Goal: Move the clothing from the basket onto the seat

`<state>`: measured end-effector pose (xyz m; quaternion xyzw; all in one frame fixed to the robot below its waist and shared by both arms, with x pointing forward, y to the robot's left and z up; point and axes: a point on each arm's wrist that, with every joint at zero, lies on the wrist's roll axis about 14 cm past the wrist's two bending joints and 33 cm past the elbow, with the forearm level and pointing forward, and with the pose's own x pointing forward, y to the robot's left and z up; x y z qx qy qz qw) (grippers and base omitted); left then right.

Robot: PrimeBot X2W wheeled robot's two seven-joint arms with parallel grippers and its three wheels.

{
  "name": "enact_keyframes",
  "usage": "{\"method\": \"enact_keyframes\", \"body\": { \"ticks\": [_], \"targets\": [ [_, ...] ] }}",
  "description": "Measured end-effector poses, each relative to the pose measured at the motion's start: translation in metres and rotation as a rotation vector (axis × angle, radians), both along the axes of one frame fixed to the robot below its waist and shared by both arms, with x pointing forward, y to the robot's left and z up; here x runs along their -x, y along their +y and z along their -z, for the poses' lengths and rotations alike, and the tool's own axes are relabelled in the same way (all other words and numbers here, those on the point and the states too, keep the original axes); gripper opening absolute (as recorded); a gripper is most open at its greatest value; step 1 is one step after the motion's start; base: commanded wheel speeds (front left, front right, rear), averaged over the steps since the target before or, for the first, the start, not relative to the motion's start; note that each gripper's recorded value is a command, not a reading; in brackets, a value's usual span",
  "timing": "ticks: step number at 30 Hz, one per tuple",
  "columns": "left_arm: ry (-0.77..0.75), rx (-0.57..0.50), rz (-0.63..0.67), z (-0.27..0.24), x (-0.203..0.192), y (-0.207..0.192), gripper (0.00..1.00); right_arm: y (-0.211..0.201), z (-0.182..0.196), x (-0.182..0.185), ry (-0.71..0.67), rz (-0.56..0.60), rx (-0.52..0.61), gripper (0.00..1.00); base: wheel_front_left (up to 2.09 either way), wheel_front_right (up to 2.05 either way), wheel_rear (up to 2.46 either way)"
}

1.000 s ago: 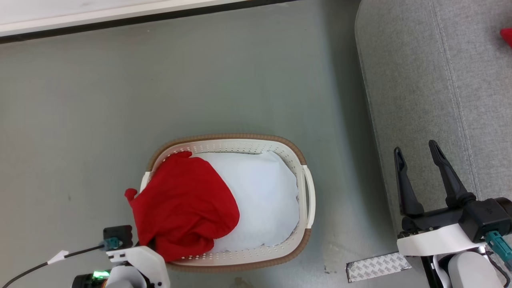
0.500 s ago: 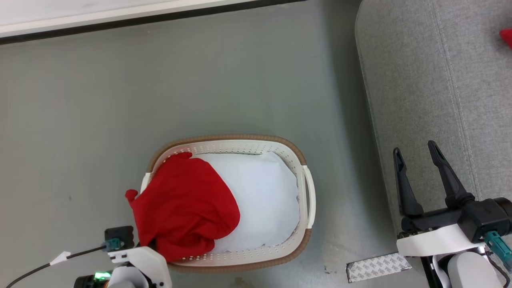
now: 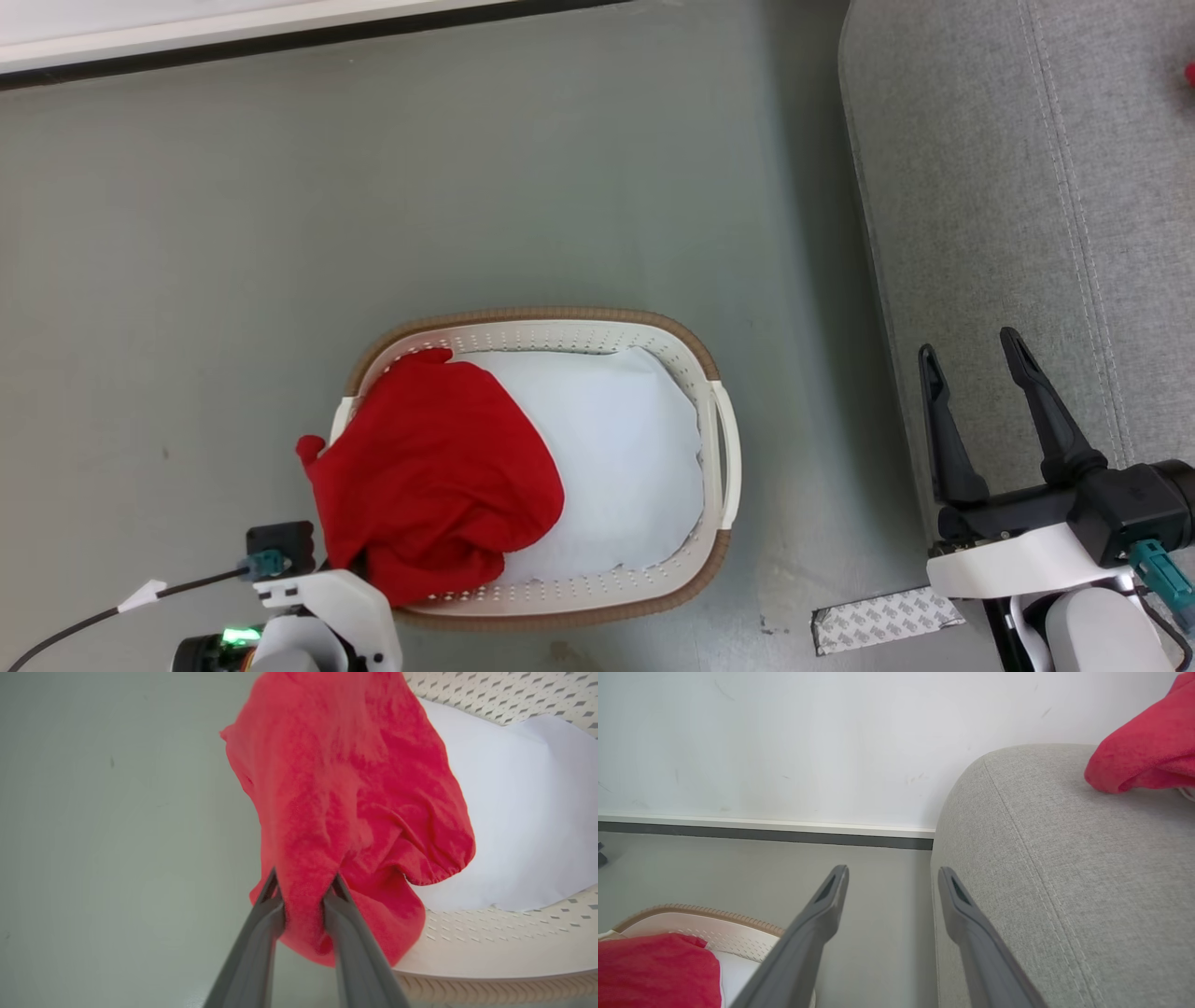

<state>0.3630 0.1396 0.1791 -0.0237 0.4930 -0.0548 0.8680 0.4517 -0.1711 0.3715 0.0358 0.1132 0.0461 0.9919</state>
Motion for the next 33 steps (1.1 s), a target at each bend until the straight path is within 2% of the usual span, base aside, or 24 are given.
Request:
{"method": "enact_keyframes", "body": {
  "ticks": [4, 5, 6, 7, 24, 33],
  "targets": [
    [-0.011, 0.000, -0.005, -0.002, -0.003, 0.003, 0.47, 0.001, -0.002, 0.000, -0.003, -0.002, -0.001, 1.00, 0.00, 0.00, 0.00],
    [-0.014, -0.001, -0.006, -0.002, -0.004, 0.003, 0.60, 0.001, -0.002, 0.000, -0.003, -0.003, -0.001, 1.00, 0.00, 0.00, 0.00],
    [-0.018, -0.001, -0.005, -0.003, -0.005, 0.004, 0.96, 0.001, -0.003, 0.000, -0.004, -0.003, -0.002, 1.00, 0.00, 0.00, 0.00],
    [-0.022, 0.000, -0.005, -0.004, -0.006, 0.003, 1.00, 0.001, -0.003, 0.001, -0.005, -0.002, -0.004, 1.00, 0.00, 0.00, 0.00],
    [-0.041, -0.002, -0.017, -0.013, -0.006, 0.009, 1.00, 0.004, -0.013, 0.000, -0.026, -0.005, -0.018, 1.00, 0.00, 0.00, 0.00],
    [-0.088, -0.010, -0.056, -0.035, 0.000, 0.016, 1.00, 0.012, -0.039, 0.004, -0.081, -0.020, -0.045, 1.00, 0.00, 0.00, 0.00]
  ]
}}
